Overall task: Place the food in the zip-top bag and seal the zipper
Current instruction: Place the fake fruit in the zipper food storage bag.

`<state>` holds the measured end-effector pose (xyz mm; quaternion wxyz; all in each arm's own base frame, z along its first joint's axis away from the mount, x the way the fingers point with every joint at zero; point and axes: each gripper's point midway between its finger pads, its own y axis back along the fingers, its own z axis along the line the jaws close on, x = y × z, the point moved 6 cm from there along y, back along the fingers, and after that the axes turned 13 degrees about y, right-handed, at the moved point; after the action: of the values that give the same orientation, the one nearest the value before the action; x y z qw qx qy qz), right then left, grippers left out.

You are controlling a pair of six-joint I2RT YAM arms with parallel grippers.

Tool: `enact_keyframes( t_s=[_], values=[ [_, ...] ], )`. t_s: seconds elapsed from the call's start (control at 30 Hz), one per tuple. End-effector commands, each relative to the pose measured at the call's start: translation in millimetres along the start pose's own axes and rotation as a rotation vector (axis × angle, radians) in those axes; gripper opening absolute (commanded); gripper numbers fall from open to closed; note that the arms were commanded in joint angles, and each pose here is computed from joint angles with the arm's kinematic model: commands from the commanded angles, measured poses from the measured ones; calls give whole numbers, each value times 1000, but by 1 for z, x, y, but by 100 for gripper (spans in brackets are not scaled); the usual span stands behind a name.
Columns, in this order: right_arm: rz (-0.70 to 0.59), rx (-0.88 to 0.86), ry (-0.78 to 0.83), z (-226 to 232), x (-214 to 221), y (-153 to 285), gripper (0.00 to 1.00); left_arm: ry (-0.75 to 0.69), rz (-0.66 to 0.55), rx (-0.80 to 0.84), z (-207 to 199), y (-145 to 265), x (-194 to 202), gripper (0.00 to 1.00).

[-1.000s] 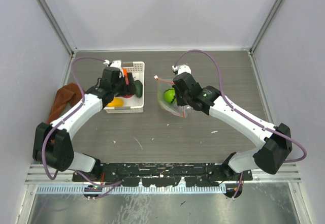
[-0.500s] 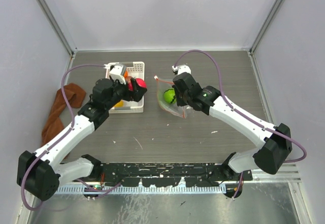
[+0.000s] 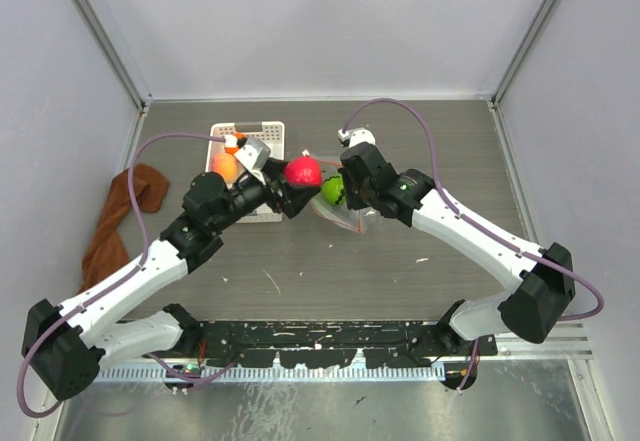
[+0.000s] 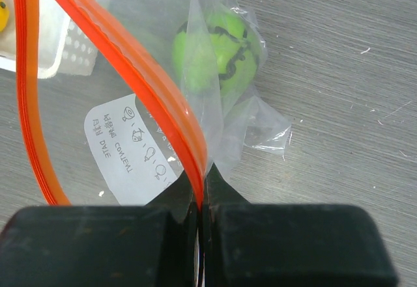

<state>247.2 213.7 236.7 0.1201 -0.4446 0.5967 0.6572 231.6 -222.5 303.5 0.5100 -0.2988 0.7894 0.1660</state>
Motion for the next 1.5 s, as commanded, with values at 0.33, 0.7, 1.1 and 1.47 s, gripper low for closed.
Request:
enact_keyframes(
  t_s=[0.33, 0.7, 1.1, 1.47],
  values=[
    [-117, -64, -49, 7, -24, 15, 1, -71, 3, 136, -18, -38, 27, 51],
    [-142, -85, -53, 8, -25, 18, 0, -103, 162, 89, -6, -44, 69, 54],
    [-147, -90, -61, 9, -24, 17, 1, -143, 306, 122, -15, -48, 87, 78],
    [-147, -83, -66, 8, -21, 16, 2, -102, 279, -1, -10, -46, 71, 100]
  ],
)
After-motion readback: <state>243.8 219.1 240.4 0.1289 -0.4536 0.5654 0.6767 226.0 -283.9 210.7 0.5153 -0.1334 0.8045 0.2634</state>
